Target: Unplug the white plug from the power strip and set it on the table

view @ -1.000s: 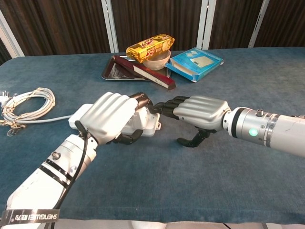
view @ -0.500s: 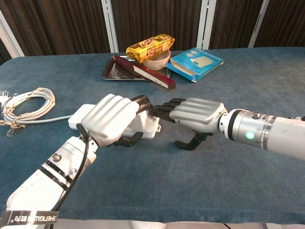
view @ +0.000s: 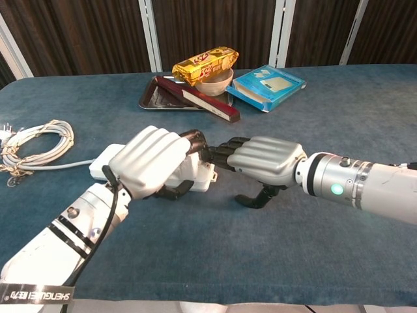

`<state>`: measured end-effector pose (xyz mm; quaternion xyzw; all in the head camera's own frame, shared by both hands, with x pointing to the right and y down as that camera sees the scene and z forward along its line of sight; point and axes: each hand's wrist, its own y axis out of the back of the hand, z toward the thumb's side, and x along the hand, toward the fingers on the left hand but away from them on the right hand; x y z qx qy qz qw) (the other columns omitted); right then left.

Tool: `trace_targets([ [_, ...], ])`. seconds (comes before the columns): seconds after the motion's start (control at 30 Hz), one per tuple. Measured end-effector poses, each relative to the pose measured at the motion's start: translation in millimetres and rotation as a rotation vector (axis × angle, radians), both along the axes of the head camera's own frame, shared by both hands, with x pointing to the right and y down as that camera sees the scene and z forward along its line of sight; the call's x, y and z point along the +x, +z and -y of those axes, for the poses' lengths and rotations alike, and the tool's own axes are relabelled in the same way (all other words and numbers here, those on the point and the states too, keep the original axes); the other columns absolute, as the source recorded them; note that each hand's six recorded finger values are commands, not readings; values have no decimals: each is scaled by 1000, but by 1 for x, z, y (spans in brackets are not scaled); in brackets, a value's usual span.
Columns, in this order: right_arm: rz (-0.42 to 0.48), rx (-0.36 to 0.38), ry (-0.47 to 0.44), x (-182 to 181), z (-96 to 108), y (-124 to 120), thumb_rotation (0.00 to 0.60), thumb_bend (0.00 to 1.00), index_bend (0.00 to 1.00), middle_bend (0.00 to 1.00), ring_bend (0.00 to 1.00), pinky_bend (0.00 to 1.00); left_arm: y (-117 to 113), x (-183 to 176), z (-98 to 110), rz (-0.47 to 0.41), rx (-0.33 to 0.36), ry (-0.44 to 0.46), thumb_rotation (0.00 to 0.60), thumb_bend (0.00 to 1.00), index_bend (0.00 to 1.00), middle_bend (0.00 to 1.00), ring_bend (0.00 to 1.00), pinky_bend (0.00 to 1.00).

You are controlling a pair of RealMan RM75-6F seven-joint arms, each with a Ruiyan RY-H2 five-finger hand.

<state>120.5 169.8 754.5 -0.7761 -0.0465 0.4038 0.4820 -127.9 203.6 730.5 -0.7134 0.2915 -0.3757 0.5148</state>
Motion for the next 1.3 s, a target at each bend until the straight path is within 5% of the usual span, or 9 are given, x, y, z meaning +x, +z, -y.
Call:
trace_targets([
  [0.37, 26, 8, 11, -4, 0, -7, 600, 570, 0, 65, 0, 0, -16, -12, 16, -25, 65, -24, 600, 580, 509, 574, 473, 550],
  [0.63, 97, 92, 64, 12, 26, -45, 600, 570, 0, 65, 0, 0, -45, -41, 28, -87, 94, -67, 600, 561, 480, 550, 452, 529],
  [0.87, 105, 171, 99, 47, 46, -87, 600, 570, 0, 66, 0, 0, -63, -101, 18, -120, -58, -140, 600, 528, 445, 506, 421, 498],
  [1.0, 88, 192, 128, 75, 45, -110, 600, 570, 0, 67, 0, 0, -54, -133, 2, -123, -156, -197, 600, 516, 400, 456, 362, 270],
  [1.1, 65, 202, 143, 95, 42, -122, 600, 570, 0, 67, 0, 0, -36, -157, -8, -59, -199, -221, 600, 491, 246, 319, 247, 115],
  [1.3, -10, 216, 148, 124, 36, -137, 600, 570, 0, 56, 0, 0, 2, -198, -30, 53, -320, -261, 600, 450, 8, 65, 72, 78],
])
